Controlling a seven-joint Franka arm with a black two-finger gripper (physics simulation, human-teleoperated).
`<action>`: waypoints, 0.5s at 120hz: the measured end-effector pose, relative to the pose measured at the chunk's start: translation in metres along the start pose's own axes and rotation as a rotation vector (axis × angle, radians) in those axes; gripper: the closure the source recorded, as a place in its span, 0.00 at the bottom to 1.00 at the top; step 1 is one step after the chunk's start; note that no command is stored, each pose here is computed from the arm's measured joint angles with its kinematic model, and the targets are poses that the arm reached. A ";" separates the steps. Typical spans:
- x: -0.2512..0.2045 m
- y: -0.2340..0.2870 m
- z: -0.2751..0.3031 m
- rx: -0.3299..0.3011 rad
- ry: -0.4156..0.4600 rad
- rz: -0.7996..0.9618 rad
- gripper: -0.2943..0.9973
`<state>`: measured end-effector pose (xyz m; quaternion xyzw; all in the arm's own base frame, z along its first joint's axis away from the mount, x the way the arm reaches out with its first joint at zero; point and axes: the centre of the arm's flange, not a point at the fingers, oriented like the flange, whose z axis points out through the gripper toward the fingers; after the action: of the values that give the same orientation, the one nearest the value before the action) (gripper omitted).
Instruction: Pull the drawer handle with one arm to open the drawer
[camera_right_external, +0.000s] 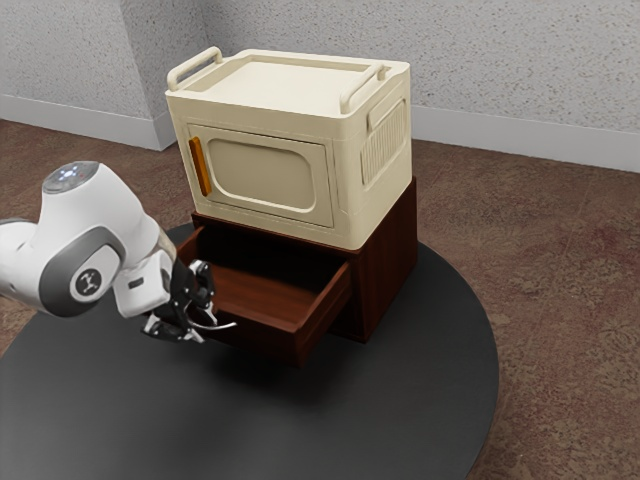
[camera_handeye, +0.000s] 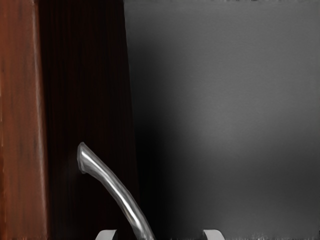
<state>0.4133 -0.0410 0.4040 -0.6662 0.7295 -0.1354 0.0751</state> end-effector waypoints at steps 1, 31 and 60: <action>0.000 0.000 -0.002 0.002 0.000 0.001 0.63; 0.004 -0.122 -0.176 0.042 0.005 -0.029 0.46; -0.031 -0.171 -0.218 -0.114 -0.139 -0.180 0.30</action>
<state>0.5157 -0.0023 0.6604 -0.7399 0.6663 -0.0534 0.0753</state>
